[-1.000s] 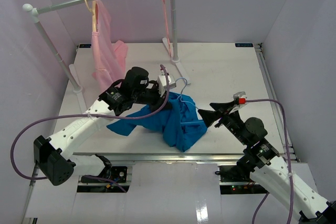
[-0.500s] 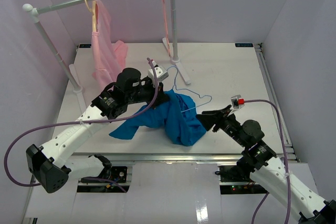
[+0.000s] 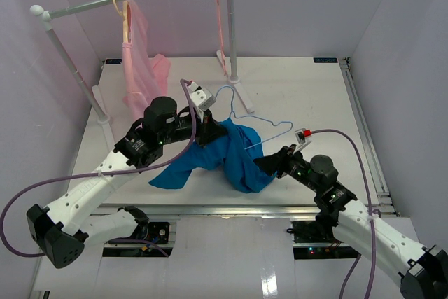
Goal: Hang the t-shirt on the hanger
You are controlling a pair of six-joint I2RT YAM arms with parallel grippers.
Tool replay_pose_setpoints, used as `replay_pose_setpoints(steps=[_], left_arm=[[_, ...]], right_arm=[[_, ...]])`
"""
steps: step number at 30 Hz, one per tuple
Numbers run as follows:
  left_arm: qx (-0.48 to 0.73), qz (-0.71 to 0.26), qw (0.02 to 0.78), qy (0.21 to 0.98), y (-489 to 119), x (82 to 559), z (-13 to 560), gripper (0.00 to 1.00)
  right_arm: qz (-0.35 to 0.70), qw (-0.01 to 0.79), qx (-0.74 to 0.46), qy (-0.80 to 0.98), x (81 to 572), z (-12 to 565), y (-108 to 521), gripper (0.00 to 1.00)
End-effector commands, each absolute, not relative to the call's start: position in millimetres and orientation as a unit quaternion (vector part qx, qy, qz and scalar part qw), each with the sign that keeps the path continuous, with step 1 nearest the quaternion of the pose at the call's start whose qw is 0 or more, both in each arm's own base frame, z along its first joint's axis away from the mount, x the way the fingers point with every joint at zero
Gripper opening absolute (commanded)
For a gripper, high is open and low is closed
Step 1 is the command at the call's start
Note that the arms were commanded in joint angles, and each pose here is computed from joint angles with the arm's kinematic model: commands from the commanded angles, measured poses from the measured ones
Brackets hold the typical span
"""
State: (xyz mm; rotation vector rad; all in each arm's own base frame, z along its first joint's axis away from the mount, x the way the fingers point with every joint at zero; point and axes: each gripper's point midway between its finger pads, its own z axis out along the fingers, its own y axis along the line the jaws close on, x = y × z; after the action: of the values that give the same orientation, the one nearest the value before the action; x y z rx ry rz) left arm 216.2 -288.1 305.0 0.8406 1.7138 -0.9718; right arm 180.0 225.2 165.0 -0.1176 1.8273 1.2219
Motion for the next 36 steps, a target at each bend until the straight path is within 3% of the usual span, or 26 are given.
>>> replay_pose_setpoints(steps=[1,18,24,26,28,36], left_arm=[[0.346,-0.425,0.498,0.672,-292.2,209.6,318.9,0.00],[0.359,-0.421,0.516,0.654,-291.6,209.1,309.6,0.00],[0.356,-0.419,0.526,0.649,-288.3,208.0,316.3,0.00],[0.355,-0.418,0.529,0.648,-287.1,207.5,319.5,0.00],[0.354,-0.419,0.533,0.644,-285.7,205.6,326.8,0.00],[0.378,-0.389,0.546,0.638,-264.4,190.0,337.5,0.00]], right_arm=[[0.529,0.448,-0.065,0.717,177.9,185.1,240.8,0.55],[0.505,0.405,-0.063,0.760,166.5,148.8,262.4,0.56],[0.480,0.397,-0.054,0.780,160.5,128.5,256.6,0.37],[0.476,0.399,-0.051,0.782,159.8,126.3,253.0,0.17],[0.460,0.411,-0.037,0.787,164.6,123.3,245.6,0.09],[0.321,0.496,0.028,0.807,200.3,112.6,192.8,0.08]])
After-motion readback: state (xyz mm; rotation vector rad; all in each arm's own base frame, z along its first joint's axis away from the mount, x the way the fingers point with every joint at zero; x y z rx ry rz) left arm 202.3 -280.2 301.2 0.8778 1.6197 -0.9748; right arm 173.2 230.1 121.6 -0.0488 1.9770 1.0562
